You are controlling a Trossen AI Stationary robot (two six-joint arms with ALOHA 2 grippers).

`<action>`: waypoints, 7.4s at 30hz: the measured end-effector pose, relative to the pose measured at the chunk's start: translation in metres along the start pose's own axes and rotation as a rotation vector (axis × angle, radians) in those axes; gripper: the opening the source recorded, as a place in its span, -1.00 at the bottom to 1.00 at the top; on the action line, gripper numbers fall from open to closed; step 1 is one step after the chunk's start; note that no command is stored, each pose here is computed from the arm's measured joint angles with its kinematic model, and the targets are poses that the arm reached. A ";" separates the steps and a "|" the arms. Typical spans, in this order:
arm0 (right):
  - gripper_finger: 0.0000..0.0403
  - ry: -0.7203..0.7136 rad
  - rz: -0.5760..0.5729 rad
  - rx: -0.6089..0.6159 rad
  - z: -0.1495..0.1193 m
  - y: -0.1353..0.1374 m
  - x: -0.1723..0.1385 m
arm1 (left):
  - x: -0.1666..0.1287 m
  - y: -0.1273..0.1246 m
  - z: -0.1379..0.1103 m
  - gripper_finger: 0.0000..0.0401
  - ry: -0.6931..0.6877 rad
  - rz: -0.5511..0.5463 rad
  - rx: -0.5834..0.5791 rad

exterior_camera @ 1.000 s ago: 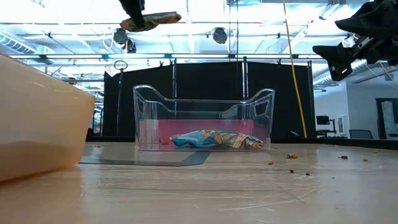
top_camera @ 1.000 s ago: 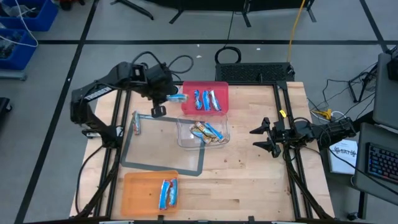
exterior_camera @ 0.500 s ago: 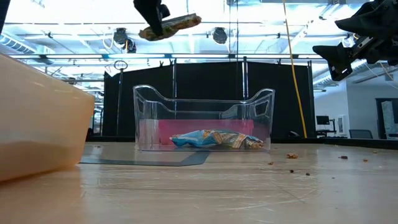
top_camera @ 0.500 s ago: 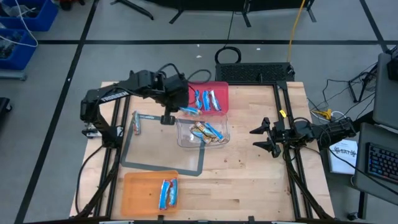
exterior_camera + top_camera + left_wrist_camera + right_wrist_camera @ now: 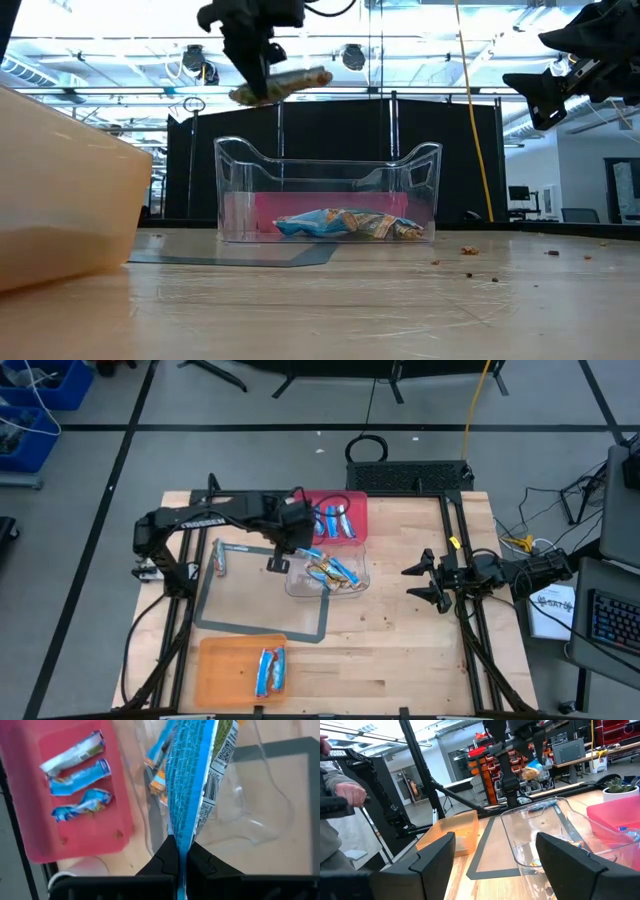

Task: Pick and place Granola Bars by type
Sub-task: Put the yellow granola bar into the transparent bin, then put the red granola bar into the orange bin

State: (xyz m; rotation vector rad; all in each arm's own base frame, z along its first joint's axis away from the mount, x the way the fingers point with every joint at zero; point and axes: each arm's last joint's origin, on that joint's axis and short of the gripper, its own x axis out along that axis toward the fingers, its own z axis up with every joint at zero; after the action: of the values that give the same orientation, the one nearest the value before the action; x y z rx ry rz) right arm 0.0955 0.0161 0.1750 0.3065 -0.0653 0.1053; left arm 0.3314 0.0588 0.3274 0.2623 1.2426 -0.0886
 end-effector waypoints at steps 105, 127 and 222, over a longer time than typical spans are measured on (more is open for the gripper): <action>0.33 0.000 0.000 0.000 0.000 0.000 0.000 | -0.052 0.022 -0.132 0.47 -0.073 0.703 -1.481; 0.33 0.001 0.000 0.000 0.000 0.000 0.000 | 0.074 -0.037 -0.222 0.74 0.261 0.601 -1.740; 0.33 0.001 0.000 0.000 0.000 0.000 0.000 | -0.103 -0.097 -0.118 -0.98 0.148 -0.082 -1.531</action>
State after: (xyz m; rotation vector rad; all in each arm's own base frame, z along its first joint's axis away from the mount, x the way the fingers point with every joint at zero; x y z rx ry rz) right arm 0.0956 0.0162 0.1747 0.3063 -0.0642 0.1055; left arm 0.1690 -0.0135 0.3747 -1.1198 1.1565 0.8048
